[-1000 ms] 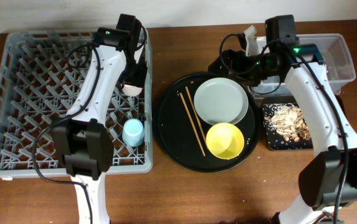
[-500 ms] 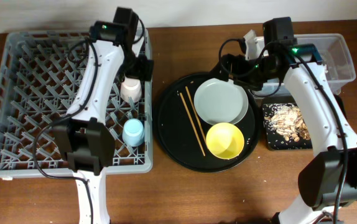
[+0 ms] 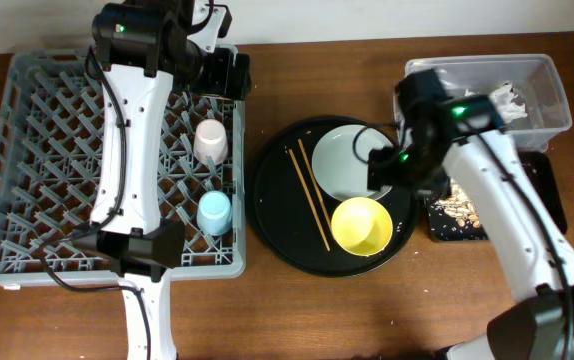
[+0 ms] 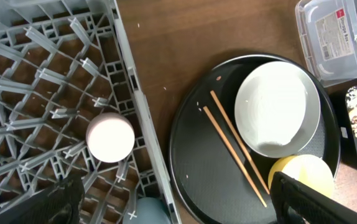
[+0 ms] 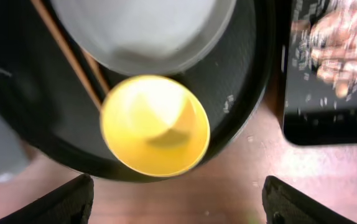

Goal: Sort waste into correct bins and load items into the dishwasher rack
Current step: 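Grasp the yellow bowl rim with the right gripper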

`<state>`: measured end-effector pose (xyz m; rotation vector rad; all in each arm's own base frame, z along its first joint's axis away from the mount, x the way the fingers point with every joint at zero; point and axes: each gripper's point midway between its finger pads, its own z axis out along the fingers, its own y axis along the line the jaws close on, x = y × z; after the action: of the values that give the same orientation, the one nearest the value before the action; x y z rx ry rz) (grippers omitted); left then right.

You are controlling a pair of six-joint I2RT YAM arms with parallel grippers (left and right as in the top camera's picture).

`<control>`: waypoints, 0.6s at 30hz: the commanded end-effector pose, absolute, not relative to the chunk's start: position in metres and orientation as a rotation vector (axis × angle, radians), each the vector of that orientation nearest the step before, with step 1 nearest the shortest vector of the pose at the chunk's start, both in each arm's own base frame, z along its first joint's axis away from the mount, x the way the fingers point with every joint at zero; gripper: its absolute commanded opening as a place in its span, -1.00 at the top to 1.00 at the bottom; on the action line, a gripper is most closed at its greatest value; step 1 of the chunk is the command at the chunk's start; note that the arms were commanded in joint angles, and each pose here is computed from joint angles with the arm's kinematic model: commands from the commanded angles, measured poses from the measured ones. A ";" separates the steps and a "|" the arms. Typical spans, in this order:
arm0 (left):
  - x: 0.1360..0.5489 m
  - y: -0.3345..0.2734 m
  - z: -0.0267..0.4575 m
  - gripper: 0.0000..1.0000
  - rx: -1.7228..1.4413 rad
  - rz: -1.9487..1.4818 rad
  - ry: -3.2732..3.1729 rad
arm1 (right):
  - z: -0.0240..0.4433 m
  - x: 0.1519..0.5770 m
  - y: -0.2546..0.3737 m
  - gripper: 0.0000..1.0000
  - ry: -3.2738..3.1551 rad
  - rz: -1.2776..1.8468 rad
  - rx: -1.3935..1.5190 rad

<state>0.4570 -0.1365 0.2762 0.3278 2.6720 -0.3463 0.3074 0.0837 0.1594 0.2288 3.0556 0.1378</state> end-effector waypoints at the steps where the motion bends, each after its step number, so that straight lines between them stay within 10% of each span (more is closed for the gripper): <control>1: 0.459 -0.136 0.281 -0.92 0.312 -0.362 2.654 | 0.122 0.293 0.071 -0.72 3.105 0.003 0.321; 8: 0.461 -0.137 0.282 -0.92 0.313 -0.363 2.643 | 0.069 0.289 0.070 0.18 3.101 0.003 0.325; 18: 0.462 -0.137 0.282 -0.94 0.313 -0.363 2.641 | 0.038 0.288 0.069 0.51 3.083 0.002 0.323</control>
<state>0.4600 -0.1370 0.2777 0.3237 2.6585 -0.3482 0.2898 0.0712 0.0436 0.3196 3.0813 0.0288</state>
